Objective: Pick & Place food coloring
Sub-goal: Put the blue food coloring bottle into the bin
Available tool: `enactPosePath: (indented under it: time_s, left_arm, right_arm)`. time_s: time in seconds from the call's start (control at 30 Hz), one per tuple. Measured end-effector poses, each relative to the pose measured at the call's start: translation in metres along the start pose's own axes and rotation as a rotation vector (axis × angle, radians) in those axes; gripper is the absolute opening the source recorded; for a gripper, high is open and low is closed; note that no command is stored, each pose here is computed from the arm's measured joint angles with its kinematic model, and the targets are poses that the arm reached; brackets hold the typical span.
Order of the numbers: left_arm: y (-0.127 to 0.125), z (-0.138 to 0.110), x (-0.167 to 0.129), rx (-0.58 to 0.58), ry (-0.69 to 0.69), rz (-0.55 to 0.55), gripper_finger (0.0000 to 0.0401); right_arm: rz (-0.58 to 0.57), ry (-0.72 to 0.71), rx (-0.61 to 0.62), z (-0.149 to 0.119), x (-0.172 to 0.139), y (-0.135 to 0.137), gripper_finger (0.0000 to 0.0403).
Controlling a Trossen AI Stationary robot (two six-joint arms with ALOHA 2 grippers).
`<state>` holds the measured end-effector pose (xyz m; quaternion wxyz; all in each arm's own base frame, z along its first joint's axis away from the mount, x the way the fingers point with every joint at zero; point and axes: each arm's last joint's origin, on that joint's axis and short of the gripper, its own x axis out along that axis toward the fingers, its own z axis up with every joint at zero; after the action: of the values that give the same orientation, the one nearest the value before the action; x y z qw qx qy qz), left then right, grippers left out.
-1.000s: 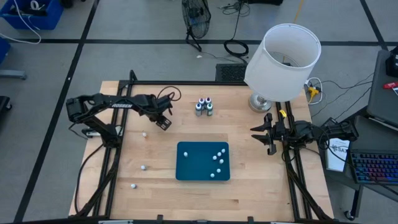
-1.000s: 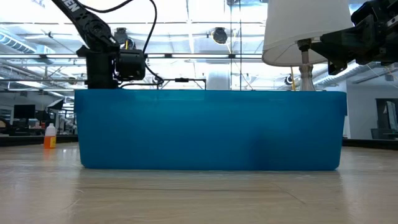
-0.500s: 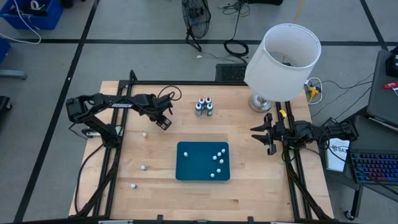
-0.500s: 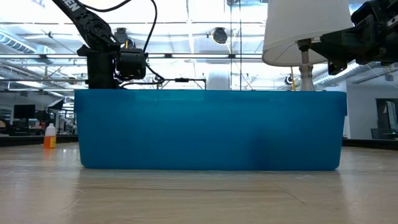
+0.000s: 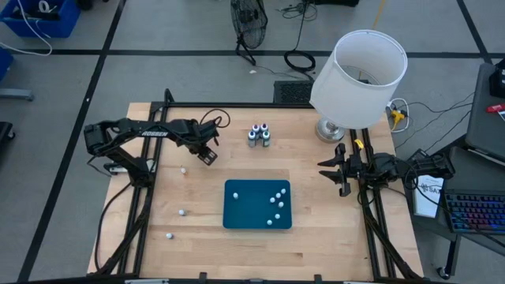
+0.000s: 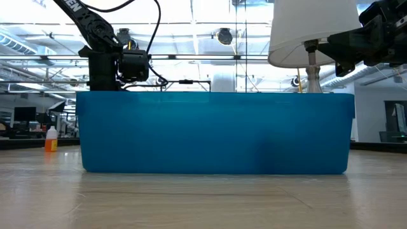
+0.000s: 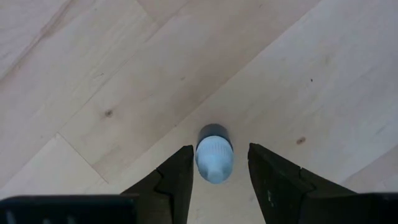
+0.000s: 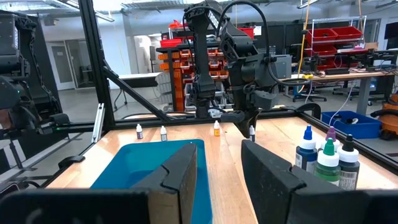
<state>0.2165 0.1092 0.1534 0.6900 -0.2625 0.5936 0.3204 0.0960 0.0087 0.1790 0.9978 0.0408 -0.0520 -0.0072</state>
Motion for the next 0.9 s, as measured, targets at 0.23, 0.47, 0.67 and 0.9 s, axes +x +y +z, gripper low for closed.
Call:
enactPosePath:
  time_s: [0.23,0.47,0.67,0.9]
  left_arm:
    - [0.0,-0.0001,0.0,0.014,0.001,-0.001,0.0154]
    - [0.0,0.0001,-0.0001,0.044,0.0,0.001,0.0154]
    - [0.0002,0.0006,-0.0001,0.055,-0.009,0.012,0.0154]
    - [0.0007,0.0009,-0.0002,0.054,-0.015,0.024,0.0154]
  right_arm:
    - [0.0,0.0,0.0,0.0,0.0,0.0,0.0114]
    - [0.0,0.0,0.0,0.0,0.0,0.0,0.0114]
    - [0.0,0.0,0.0,0.0,0.0,0.0,0.0114]
    - [0.0,0.0,0.0,0.0,0.0,0.0,0.0114]
